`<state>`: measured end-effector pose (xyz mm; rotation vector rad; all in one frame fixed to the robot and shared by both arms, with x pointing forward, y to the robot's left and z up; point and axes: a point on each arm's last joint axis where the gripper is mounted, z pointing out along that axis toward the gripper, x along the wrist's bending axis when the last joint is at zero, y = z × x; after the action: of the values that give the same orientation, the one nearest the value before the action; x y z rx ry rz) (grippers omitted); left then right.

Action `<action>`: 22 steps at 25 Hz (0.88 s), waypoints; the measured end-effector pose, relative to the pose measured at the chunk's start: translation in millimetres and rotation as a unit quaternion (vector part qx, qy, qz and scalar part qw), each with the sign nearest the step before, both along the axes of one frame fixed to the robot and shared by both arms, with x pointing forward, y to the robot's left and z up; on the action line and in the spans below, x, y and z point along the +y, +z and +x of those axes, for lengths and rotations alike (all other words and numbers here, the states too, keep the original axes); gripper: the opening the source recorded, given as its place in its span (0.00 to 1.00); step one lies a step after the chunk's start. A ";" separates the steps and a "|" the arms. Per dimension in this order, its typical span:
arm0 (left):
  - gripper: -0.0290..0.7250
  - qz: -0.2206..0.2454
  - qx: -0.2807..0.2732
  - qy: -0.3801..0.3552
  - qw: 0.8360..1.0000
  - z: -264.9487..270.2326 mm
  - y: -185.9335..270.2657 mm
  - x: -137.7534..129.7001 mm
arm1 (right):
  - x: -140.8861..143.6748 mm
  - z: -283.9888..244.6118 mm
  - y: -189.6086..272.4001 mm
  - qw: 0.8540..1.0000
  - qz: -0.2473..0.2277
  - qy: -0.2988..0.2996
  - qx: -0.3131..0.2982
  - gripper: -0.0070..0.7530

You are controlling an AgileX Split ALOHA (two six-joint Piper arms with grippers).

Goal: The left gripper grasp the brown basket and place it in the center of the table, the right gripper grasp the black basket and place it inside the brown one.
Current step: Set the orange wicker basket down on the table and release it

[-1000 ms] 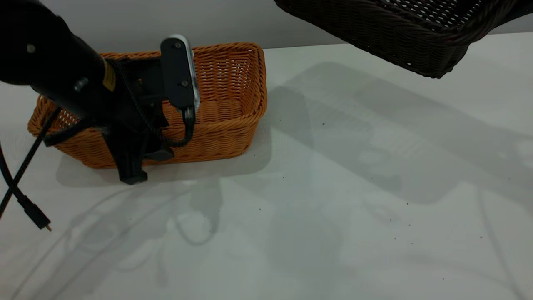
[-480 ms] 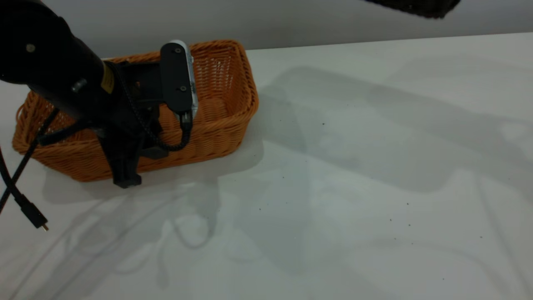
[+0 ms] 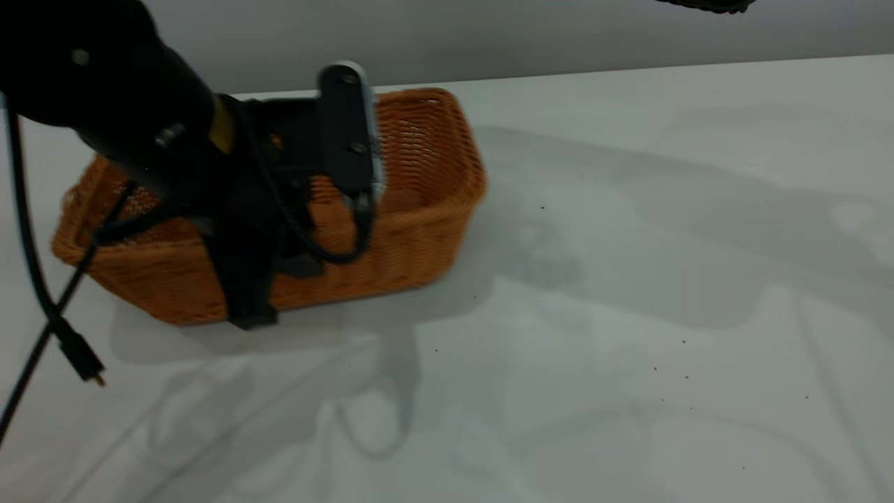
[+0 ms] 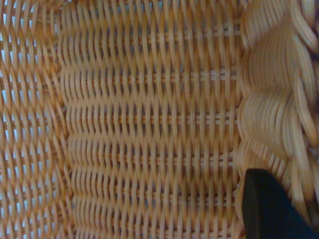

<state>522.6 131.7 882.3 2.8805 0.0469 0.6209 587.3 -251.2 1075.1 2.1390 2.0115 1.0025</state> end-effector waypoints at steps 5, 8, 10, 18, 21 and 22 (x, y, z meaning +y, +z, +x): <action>0.16 -0.007 0.005 -0.035 0.999 -17.5 -0.6 -26.3 | 0.0 0.0 0.0 1.000 0.000 0.001 0.000 0.39; 0.16 -0.016 0.011 -0.041 0.999 -27.2 -0.8 -38.9 | 0.0 0.0 0.0 1.000 -0.001 0.001 0.000 0.39; 0.16 -0.025 0.017 -0.037 0.999 -33.9 -0.9 -46.8 | 0.3 0.0 0.0 1.000 -0.001 0.001 0.000 0.39; 0.16 -0.044 0.029 -0.050 0.997 -56.0 -5.4 -72.3 | 0.5 0.0 -0.1 1.000 0.001 0.001 0.000 0.39; 0.16 -0.038 0.034 -0.064 0.997 -62.5 -10.2 -77.9 | 0.5 0.0 -0.1 1.000 0.001 0.002 -0.001 0.39; 0.16 -0.039 0.035 -0.065 0.997 -64.1 -11.5 -79.5 | 0.5 0.0 -0.1 1.000 0.001 0.002 -0.001 0.39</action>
<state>458.5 52.2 870.8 2.8025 -0.1034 0.4823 587.3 -250.7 1075.0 2.1350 2.0153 1.0061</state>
